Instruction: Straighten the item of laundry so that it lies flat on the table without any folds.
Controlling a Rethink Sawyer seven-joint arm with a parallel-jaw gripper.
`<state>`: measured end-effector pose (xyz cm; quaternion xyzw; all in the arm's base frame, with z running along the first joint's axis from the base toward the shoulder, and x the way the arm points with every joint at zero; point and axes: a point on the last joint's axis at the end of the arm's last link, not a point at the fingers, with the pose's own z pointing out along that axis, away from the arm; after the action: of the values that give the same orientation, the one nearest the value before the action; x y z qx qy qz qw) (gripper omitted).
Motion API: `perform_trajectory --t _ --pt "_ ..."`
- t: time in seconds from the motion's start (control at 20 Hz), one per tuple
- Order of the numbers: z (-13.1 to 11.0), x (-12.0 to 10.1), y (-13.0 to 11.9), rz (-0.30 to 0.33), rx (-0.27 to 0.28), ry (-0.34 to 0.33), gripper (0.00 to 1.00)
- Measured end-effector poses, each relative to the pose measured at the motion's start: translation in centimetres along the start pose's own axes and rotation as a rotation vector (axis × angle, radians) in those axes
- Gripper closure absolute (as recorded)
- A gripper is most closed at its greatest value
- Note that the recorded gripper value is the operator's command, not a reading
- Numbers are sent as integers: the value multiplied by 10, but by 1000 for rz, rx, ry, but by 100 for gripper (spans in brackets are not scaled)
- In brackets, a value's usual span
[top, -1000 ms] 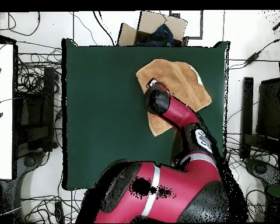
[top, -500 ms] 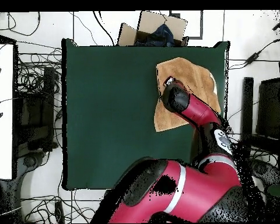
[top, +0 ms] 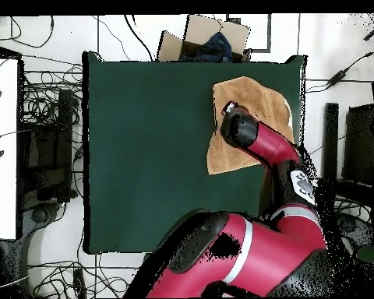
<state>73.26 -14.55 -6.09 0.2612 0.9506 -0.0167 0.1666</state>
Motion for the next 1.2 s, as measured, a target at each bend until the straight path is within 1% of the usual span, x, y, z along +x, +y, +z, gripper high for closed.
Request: perform_trajectory --t 0.2,0.45,0.8,0.95,1.1,1.2 --pt "0 -1 0 -16 2 9 100" --pt "0 -5 -7 -38 9 14 100" --pt "0 -21 -40 -43 33 21 100" --pt "0 -28 -62 -40 48 29 100" --pt "-1 -32 -75 -41 60 35 100" --pt "-1 -32 -78 -44 64 39 100"
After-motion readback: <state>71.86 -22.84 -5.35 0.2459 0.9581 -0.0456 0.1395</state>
